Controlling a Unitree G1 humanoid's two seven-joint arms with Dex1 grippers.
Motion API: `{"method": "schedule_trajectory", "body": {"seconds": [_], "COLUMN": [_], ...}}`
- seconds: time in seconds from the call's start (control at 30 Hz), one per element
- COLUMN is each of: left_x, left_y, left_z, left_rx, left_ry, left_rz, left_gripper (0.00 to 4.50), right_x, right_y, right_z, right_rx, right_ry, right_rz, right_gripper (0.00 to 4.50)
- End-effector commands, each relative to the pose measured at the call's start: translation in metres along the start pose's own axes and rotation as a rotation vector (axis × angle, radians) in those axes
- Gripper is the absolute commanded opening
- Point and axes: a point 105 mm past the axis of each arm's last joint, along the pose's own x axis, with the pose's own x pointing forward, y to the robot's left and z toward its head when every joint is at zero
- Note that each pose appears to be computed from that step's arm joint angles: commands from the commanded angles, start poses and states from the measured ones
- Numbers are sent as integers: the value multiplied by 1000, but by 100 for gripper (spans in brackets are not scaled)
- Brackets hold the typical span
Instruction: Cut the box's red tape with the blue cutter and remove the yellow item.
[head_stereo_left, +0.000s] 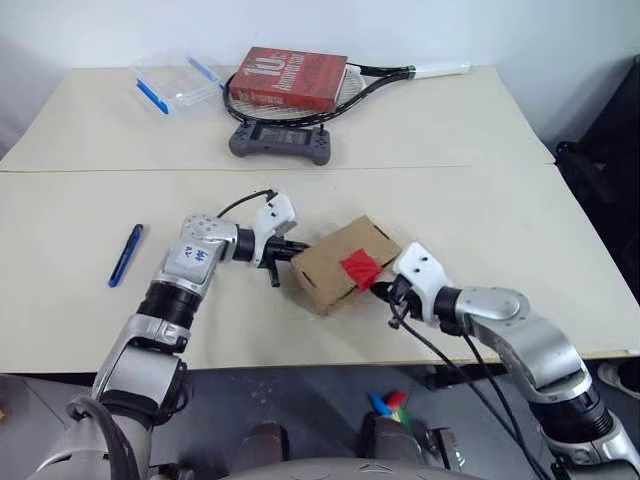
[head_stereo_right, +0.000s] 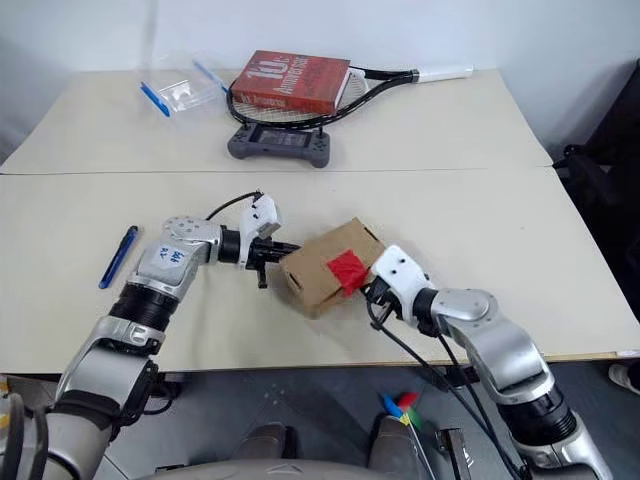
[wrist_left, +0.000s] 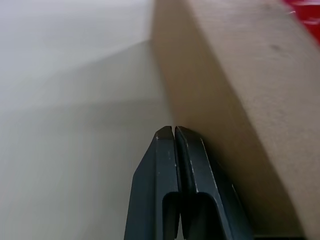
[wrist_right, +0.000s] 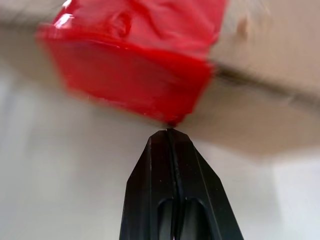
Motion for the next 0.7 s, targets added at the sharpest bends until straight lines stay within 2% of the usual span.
{"method": "schedule_trajectory", "body": {"seconds": [0.03, 0.23, 0.4, 0.7], "left_x": [9, 25, 26, 24], "left_y": [-28, -63, -65, -72], "left_z": [12, 12, 14, 12], "left_rx": [19, -23, -37, -62], "left_ry": [-31, -33, -28, -22], "left_rz": [-98, -126, -85, -88], "left_gripper": [8, 8, 8, 8], "right_x": [0, 16, 27, 47], "right_y": [-20, -35, -39, -43], "right_z": [19, 29, 30, 37], "right_rx": [-88, -153, -176, -280], "right_ry": [-51, -81, -96, -205], "right_rz": [-33, -14, 19, 75], "right_gripper": [0, 0, 0, 0]}}
